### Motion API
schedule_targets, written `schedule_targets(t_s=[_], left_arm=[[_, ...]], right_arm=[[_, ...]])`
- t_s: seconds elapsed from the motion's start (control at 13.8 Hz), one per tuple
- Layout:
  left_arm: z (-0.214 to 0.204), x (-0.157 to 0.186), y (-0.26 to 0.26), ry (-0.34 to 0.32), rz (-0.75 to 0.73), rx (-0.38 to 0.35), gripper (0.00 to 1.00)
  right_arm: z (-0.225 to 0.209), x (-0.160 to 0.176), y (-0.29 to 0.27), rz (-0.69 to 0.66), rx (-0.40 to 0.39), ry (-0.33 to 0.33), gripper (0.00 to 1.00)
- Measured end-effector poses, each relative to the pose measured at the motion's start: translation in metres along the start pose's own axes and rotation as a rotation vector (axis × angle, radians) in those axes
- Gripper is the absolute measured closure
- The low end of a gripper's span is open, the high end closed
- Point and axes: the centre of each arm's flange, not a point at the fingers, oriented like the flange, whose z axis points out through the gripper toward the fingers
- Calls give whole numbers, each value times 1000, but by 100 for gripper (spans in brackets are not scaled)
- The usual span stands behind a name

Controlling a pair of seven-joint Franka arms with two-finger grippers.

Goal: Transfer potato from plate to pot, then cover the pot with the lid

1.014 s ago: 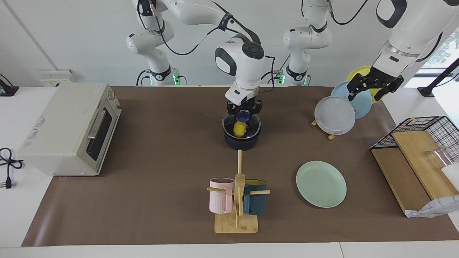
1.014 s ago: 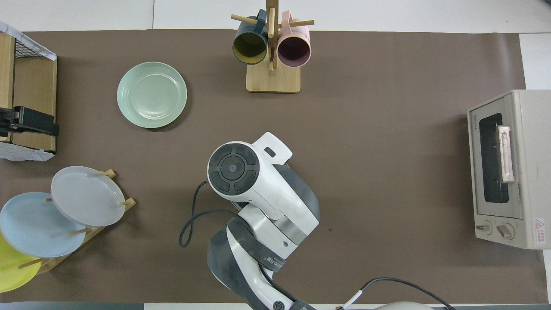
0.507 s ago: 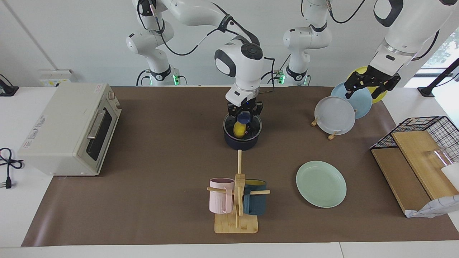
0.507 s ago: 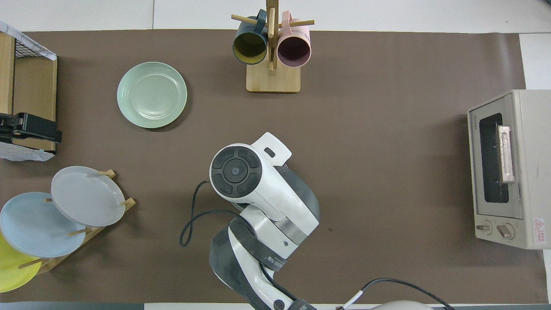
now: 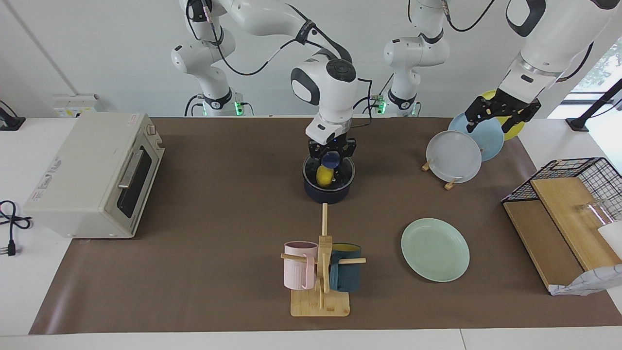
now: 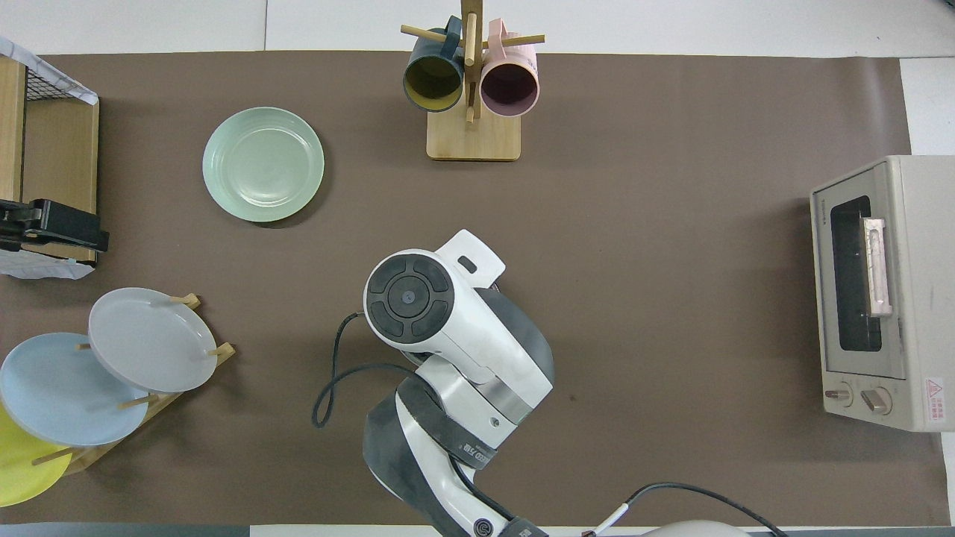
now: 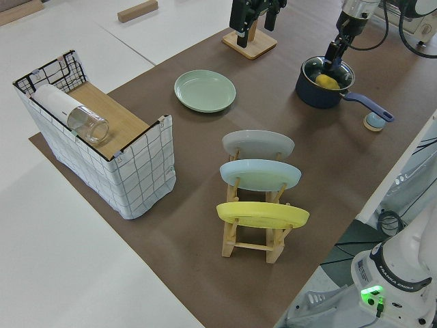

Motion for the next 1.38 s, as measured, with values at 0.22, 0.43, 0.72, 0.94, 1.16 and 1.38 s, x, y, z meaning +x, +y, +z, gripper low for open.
schedule_targets(t_s=[0.22, 0.43, 0.72, 0.94, 1.16, 1.38], left_arm=[[-1, 0, 2, 1, 3, 0, 0], [-1, 0, 4, 1, 8, 0, 0], [-1, 0, 1, 1, 2, 0, 0], [-1, 0, 1, 1, 1, 0, 0], [-1, 0, 1, 1, 1, 0, 0], [-1, 0, 1, 1, 1, 0, 0]], right_arm=[[0, 0, 0, -2, 3, 4, 34], [1, 0, -1, -3, 5, 7, 34], [4, 0, 0, -11, -6, 15, 34], [3, -2, -1, -27, -20, 32, 34], [3, -3, -1, -29, -17, 38, 34], [4, -3, 0, -28, -15, 40, 34]])
